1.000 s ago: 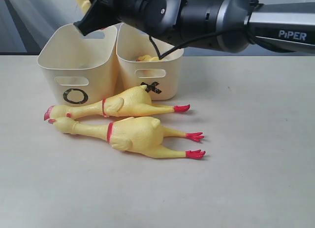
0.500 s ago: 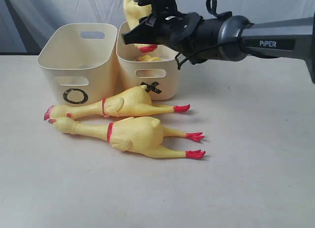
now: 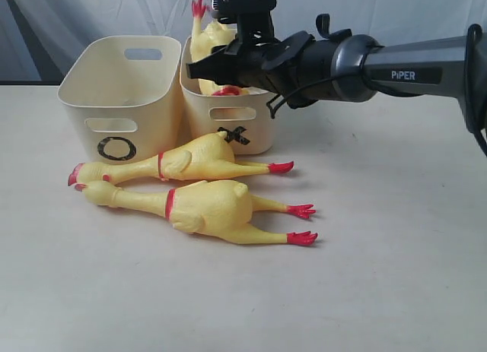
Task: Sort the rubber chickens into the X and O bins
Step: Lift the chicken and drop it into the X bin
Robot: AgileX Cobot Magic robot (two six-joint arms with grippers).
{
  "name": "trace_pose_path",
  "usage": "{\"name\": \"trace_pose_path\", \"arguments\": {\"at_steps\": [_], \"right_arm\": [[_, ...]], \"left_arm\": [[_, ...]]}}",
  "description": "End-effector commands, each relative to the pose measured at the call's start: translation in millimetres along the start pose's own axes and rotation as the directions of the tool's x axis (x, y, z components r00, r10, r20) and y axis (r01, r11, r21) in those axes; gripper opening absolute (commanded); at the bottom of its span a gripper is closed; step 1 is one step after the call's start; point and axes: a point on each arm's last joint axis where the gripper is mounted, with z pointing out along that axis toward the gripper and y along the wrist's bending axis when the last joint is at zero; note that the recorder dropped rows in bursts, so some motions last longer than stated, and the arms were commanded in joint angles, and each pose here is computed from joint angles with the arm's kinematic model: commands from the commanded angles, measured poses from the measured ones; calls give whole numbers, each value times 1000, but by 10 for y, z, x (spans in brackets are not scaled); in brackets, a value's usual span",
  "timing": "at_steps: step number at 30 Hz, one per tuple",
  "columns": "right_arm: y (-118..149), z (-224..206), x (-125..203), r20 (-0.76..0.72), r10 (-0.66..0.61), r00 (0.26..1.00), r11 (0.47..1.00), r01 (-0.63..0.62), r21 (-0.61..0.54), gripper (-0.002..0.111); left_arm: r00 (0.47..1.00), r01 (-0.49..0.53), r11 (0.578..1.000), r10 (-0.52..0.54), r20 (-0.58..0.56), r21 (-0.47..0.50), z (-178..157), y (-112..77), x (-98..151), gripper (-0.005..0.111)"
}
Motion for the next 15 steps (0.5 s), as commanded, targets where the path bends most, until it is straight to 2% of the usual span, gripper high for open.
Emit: {"name": "trace_pose_path", "arguments": {"at_steps": [1, 6, 11, 13, 15], "right_arm": [[-18, -9, -34, 8, 2, 1000, 1000, -2, 3, 45], [-20, -52, -101, 27, 4, 1000, 1000, -4, 6, 45], [-16, -210, -326, 83, 8, 997, 1000, -9, 5, 44], [-11, -307, -451, 112, 11, 994, 1000, -11, -1, 38], [11, -414, -561, 129, -29, 991, 999, 32, -20, 21]], "left_arm": [[1000, 12, 1000, -12, 7, -1, -4, 1, 2, 0], [1000, 12, 1000, -12, 7, -1, -4, 1, 2, 0], [1000, 12, 1000, -12, 7, -1, -4, 1, 2, 0], [1000, 12, 1000, -12, 7, -1, -4, 1, 2, 0], [1000, 12, 1000, -12, 7, -1, -4, 1, 2, 0]]}}
